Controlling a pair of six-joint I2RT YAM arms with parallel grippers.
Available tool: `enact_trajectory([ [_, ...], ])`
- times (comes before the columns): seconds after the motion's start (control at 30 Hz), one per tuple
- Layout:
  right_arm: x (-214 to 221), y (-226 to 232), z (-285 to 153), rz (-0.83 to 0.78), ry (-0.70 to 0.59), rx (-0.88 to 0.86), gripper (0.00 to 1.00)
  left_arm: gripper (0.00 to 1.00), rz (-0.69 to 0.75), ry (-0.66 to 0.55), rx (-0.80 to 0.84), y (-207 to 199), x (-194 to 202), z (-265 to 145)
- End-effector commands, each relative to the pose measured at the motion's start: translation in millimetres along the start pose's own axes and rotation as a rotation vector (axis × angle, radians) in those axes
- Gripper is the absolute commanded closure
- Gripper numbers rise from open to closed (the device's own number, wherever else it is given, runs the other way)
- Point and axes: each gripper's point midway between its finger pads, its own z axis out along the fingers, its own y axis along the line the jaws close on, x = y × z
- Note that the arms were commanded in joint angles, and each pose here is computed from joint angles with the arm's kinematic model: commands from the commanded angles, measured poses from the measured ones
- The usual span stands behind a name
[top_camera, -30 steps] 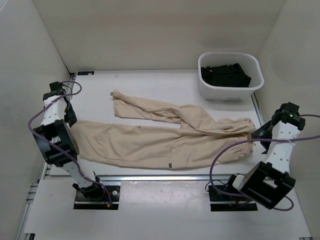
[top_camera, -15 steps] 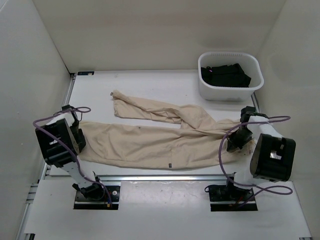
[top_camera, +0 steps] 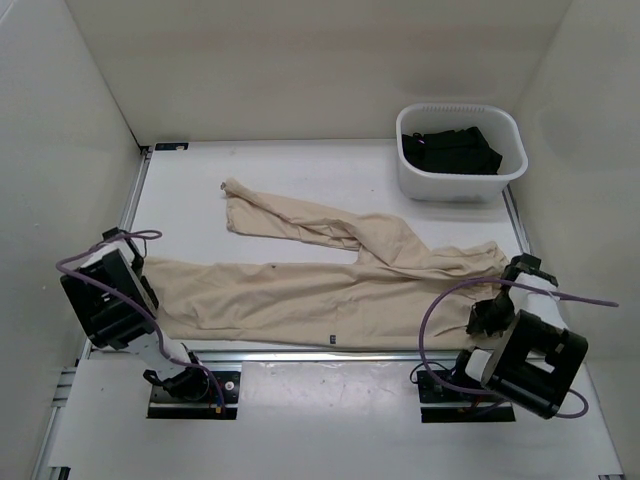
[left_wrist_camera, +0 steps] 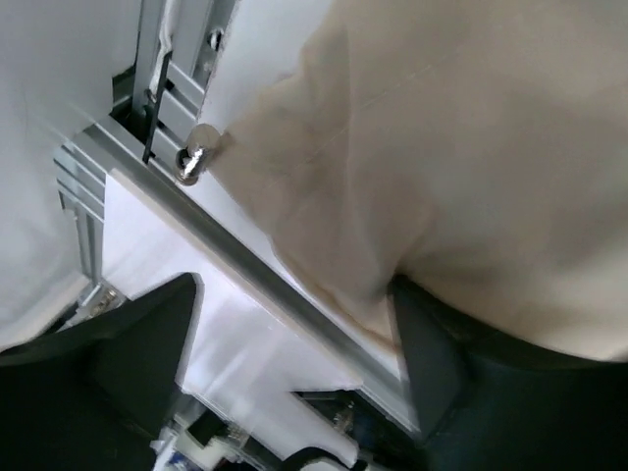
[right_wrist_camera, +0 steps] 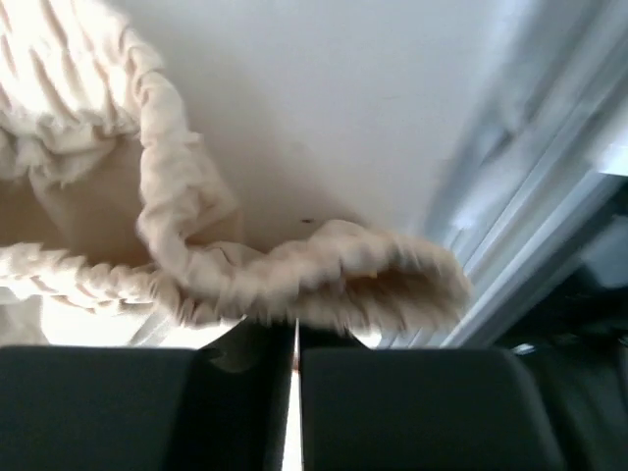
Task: Fold and stack the trousers
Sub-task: Flatten the trousers out, then fold the trousers
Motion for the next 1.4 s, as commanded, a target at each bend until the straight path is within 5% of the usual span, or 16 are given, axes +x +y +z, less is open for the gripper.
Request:
enact_trajectory([
  [0.0,-15.8,-16.0,-17.7,-0.002,-0.101,0.044,0.89,0.03,-0.073,-0.069,0.067,4.3,-24.6,-22.1],
  [0.07,-28.3,-0.7,-43.7,-0.056,-0.151,-0.032,0.74,0.0,-0.064,-0.087,0.144,3.0,-36.5,-49.0],
  [0.27,-27.3,-1.3,-104.2,-0.082,-0.206,-0.08,0.35,0.0,-0.029,-0.401,0.604,-30.4,-127.6,-198.6],
  [0.4,-29.4,16.6,-132.1,-0.045,-0.237,-0.204,0.28,0.0,0.154,-0.507,1.075,-109.2,-151.8,-285.1],
  [0.47,-40.3,38.9,-149.6,-0.046,-0.255,-0.272,0.27,0.0,0.219,-0.59,1.157,-130.5,-178.1,-314.9],
  [0.5,-43.1,44.4,-154.9,-0.067,-0.254,-0.28,0.27,0.0,0.248,-0.527,1.187,-159.5,-194.7,-299.2],
  [0.53,-47.5,52.6,-160.1,-0.09,-0.266,-0.293,0.27,0.0,0.3,-0.626,1.22,-170.0,-213.0,-334.5],
  [0.77,-81.2,113.9,-165.5,-0.282,-0.228,-0.295,0.24,0.0,0.464,-0.652,1.039,-313.8,-239.7,-302.7],
  [0.93,-95.3,131.0,-139.6,-0.353,-0.191,-0.241,0.24,0.0,0.452,-0.773,0.989,-342.3,-265.4,-300.5],
  [1.2,-104.0,151.7,-93.5,-0.38,-0.107,-0.189,0.2,0.0,0.476,-0.713,0.968,-367.5,-258.1,-269.7],
  [1.27,-96.0,155.7,-76.0,-0.383,-0.027,-0.179,0.2,0.17,0.483,-0.673,0.96,-371.1,-250.9,-255.1],
  [1.3,-91.9,157.2,-66.9,-0.384,0.014,-0.172,0.23,0.49,0.486,-0.659,0.957,-372.2,-248.2,-250.1],
  [1.37,-87.4,161.9,-62.1,-0.385,0.048,-0.19,0.31,0.84,0.482,-0.635,0.928,-370.0,-243.5,-238.7],
])
